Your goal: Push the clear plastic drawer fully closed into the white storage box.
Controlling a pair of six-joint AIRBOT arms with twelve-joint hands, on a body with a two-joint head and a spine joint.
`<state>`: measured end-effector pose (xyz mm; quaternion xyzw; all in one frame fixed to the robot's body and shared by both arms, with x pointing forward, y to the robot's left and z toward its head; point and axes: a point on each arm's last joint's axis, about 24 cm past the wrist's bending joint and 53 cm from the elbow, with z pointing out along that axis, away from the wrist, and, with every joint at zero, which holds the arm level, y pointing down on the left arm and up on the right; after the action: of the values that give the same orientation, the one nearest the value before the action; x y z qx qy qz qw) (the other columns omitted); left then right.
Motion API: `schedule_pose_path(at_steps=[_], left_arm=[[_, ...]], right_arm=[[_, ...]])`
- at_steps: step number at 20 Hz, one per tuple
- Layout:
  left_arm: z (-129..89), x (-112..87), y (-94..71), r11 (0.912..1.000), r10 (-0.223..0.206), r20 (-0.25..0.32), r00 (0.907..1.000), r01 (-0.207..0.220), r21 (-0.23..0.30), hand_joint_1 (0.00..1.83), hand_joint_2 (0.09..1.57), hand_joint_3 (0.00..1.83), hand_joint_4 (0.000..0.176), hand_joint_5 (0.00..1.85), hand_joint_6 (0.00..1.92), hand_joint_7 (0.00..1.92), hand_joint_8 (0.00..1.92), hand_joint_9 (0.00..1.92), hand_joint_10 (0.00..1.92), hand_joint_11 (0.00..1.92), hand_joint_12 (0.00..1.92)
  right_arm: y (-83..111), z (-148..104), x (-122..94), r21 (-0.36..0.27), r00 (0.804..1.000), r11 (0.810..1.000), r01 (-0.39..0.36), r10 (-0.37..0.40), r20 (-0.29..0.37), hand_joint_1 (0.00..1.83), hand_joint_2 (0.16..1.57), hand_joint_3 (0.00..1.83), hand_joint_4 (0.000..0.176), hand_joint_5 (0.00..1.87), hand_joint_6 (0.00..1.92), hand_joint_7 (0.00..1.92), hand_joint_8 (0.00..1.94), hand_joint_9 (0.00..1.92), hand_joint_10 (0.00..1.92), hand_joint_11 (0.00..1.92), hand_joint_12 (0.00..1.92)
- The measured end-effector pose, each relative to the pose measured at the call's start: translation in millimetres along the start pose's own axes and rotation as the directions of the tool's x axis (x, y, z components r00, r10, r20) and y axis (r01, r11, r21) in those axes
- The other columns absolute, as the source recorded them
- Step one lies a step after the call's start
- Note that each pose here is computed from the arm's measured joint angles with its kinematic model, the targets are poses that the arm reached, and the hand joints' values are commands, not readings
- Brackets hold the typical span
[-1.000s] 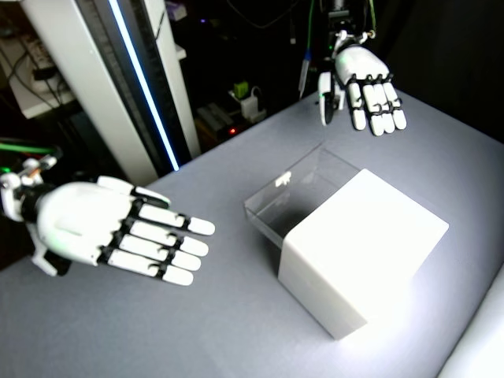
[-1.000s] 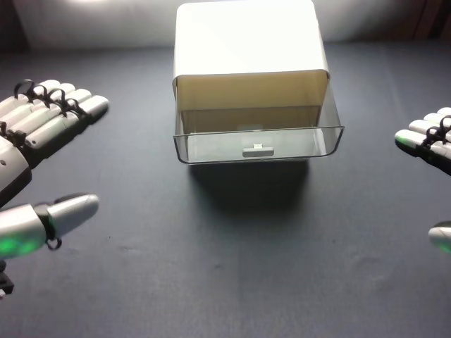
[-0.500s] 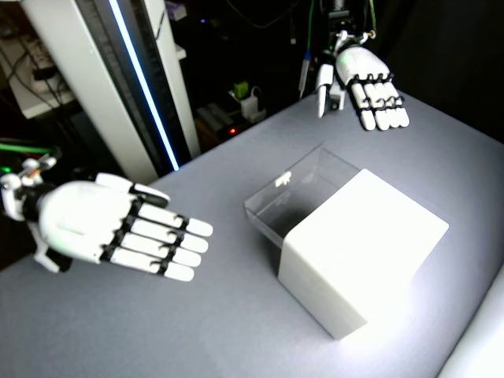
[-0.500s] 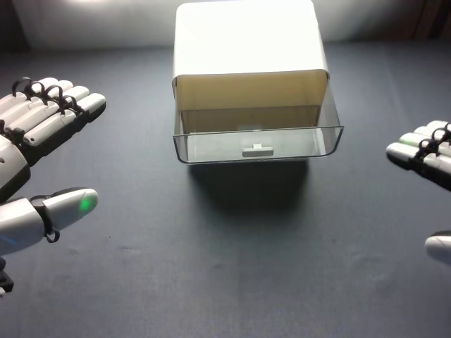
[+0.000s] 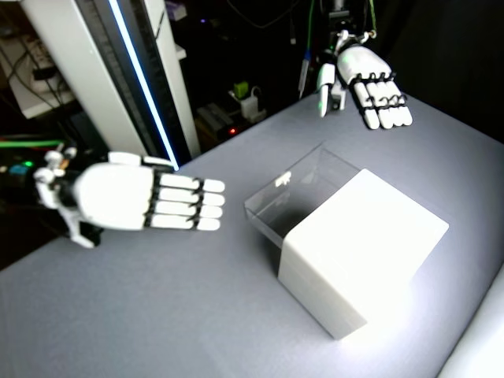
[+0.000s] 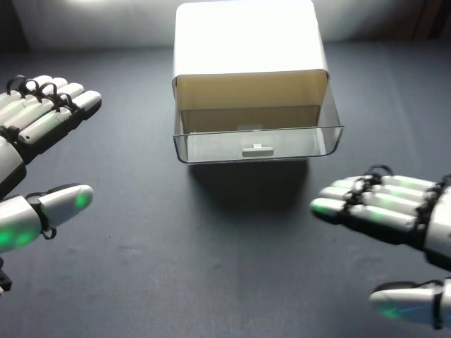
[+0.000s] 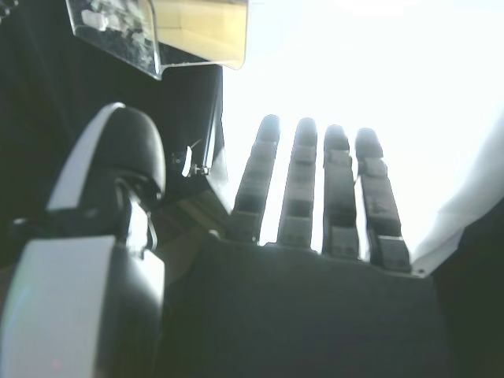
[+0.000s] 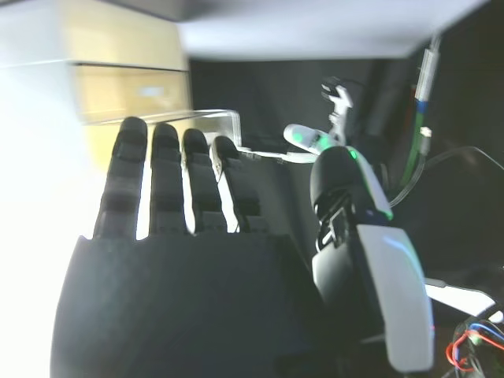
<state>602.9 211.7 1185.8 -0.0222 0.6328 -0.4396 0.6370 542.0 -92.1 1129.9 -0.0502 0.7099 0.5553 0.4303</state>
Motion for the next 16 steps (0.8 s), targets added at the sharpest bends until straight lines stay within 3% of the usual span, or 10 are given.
schedule_pose_path(at_steps=[3,7,9,10,16], left_arm=[[0,-3.4,0.8,1.0000,-0.002,0.015,0.9999,0.002,-0.003,0.37,1.43,0.00,0.025,0.00,0.00,0.00,0.00,0.00,0.00,0.00,0.00],[-1,-2.6,0.8,1.0000,-0.001,0.011,0.9999,0.001,-0.002,0.39,1.45,0.01,0.038,0.00,0.00,0.00,0.00,0.00,0.00,0.00,0.00],[-1,-3.6,1.6,1.0000,-0.002,0.016,0.9999,0.002,-0.005,0.41,1.47,0.01,0.032,0.00,0.00,0.00,0.00,0.00,0.00,0.00,0.00],[-1,-4.2,1.0,1.0000,-0.002,0.018,0.9998,0.002,-0.002,0.42,1.48,0.01,0.026,0.00,0.00,0.00,0.00,0.00,0.00,0.00,0.00],[-3,-6.3,1.8,1.0000,-0.003,0.028,0.9996,0.003,-0.004,0.56,1.49,0.00,0.000,0.00,0.00,0.00,0.00,0.00,0.00,0.00,0.00]], right_arm=[[9.2,20,17,-0.055,0.999,0.998,-0.016,0.014,-0.047,0.33,1.35,0.00,0.000,0.08,0.02,0.04,0.01,0.05,0.01,0.00,0.15],[20.2,41,14,-0.113,0.999,0.994,-0.012,0.009,-0.032,0.31,1.36,0.00,0.000,0.09,0.01,0.02,0.00,0.04,0.00,0.00,0.14],[21.4,48,14,-0.122,0.999,0.993,-0.003,-0.001,-0.033,0.18,1.39,0.01,0.000,0.04,0.00,0.03,0.00,0.05,0.00,0.00,0.02],[20.1,55,14,-0.122,0.999,0.993,0.004,-0.008,-0.036,0.20,1.39,0.00,0.000,0.01,0.00,0.01,0.00,0.02,0.00,0.00,0.00],[18.0,68,6,-0.123,1.000,0.992,0.019,-0.022,-0.021,0.12,1.41,0.01,0.000,0.00,0.00,0.00,0.00,0.00,0.00,0.00,0.00]])
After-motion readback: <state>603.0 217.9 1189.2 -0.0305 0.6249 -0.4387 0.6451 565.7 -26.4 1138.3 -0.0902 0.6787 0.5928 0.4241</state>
